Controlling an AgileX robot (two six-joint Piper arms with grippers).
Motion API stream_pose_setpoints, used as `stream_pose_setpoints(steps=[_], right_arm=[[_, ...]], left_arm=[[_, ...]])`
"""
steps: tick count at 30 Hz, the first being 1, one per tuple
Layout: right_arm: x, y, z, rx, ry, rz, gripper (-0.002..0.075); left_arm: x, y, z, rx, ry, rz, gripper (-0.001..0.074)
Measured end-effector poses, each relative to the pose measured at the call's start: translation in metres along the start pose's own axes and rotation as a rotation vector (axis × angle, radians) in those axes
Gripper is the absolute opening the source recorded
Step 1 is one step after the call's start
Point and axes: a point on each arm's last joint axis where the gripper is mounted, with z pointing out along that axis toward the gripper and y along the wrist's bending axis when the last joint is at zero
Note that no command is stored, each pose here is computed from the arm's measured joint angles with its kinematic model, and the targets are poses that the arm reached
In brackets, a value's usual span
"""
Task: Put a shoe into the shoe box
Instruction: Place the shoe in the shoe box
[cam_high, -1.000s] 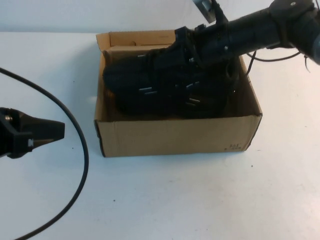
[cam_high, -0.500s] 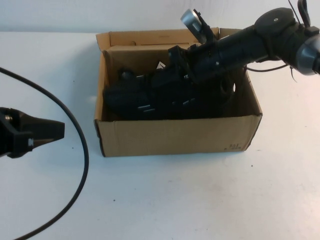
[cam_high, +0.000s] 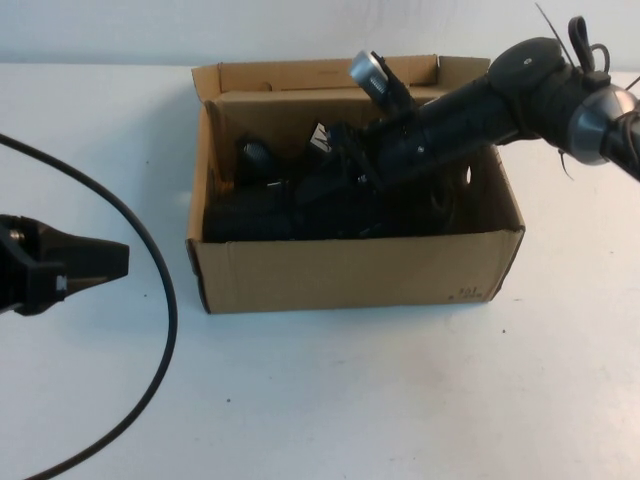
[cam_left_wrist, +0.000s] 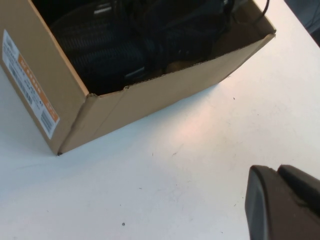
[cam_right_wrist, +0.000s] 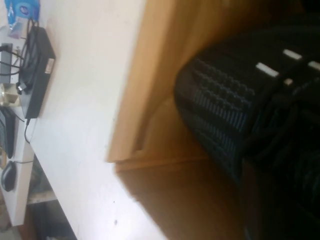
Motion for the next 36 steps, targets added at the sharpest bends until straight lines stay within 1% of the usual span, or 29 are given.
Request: stream_pose_setpoints(steps=[4,11,13,15,17,19,21,22,24,29,36], right_arm=[[0.001,-0.013,0.009,-0.002,0.017,0.041,0.004],[0.0,-0.015,0.01,-0.001,0.01,0.061,0.0041],[0.0,-0.015,0.01,-0.001,0.01,0.065,0.0062],[0.0,-0.015,0.01,-0.002,0.01,0.068,0.0119],[0.0,-0.014,0.01,-0.006,0.016,0.069,0.0197],[0.002,-0.014,0.011,-0.008,0.029,0.069,0.0292],[0.003,-0.014,0.011,-0.003,0.039,0.068,0.0357],[0.003,-0.013,0.01,-0.003,0.043,0.066,0.0377],[0.003,-0.013,0.01,-0.001,0.049,0.067,0.0391],[0.004,-0.007,0.007,0.004,0.046,0.051,0.0393],[0.004,0.019,-0.012,0.02,0.016,-0.014,0.0395]], left_arm=[[0.0,0.0,0.0,0.0,0.0,-0.001,-0.0001],[0.0,0.0,0.0,0.0,0.0,-0.001,-0.0001],[0.0,0.0,0.0,0.0,0.0,-0.001,-0.0001],[0.0,0.0,0.0,0.0,0.0,-0.001,-0.0001],[0.0,0.0,0.0,0.0,0.0,-0.001,-0.0001],[0.0,0.0,0.0,0.0,0.0,-0.002,-0.0001],[0.0,0.0,0.0,0.002,0.001,-0.004,-0.0001],[0.0,0.0,0.0,0.002,0.001,-0.004,-0.0001],[0.0,0.0,0.0,0.003,0.003,-0.005,-0.0001],[0.001,-0.001,0.0,0.008,0.006,-0.008,-0.0001],[0.001,-0.001,0.0,0.01,0.008,-0.008,-0.0001]])
